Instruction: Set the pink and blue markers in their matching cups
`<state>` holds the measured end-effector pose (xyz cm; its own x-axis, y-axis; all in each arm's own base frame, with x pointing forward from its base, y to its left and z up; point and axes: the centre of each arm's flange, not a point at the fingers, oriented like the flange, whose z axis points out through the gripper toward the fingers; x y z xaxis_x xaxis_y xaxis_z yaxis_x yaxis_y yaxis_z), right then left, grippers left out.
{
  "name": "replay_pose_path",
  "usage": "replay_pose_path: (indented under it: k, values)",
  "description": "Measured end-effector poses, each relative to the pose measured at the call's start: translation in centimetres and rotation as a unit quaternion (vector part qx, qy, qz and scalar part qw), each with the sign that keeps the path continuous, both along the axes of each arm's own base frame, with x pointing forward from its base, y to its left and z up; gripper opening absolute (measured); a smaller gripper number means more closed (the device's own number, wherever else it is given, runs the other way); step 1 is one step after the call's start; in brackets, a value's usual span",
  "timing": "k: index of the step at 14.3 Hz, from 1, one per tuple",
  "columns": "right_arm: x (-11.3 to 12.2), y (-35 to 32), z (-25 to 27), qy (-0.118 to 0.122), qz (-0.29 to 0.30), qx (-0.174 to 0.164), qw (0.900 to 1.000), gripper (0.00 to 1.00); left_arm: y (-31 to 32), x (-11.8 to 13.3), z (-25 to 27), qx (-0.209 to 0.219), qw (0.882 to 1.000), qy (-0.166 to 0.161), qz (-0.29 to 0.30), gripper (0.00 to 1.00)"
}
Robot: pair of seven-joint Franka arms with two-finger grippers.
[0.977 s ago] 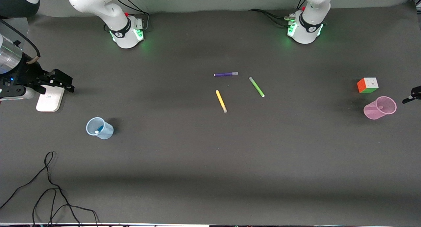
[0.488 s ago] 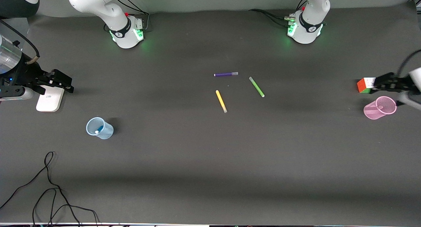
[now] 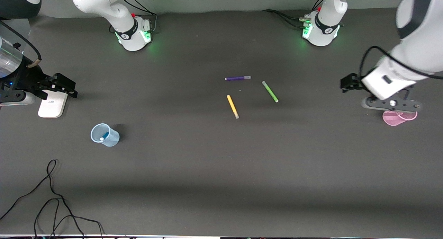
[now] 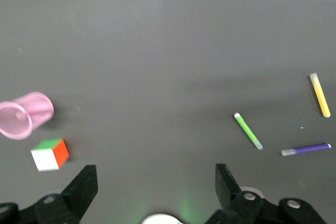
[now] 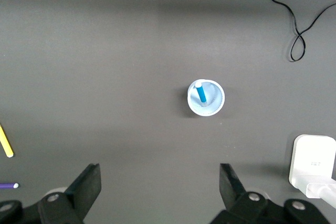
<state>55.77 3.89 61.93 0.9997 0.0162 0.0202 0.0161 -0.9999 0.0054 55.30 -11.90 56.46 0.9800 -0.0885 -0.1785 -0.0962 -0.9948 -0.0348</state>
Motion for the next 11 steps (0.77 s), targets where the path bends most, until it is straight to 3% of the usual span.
replay_pose_path:
  k: [6,11]
  values:
    - [0.0,-0.2,0.0,0.000,-0.002,0.001,1.000,1.00,1.8,0.2,-0.8,0.008,0.999,0.017,0.026,1.00]
    - [0.2,0.0,-0.8,0.007,-0.002,-0.002,1.000,1.00,3.9,-1.2,-1.5,-0.001,1.000,-0.015,0.000,1.00]
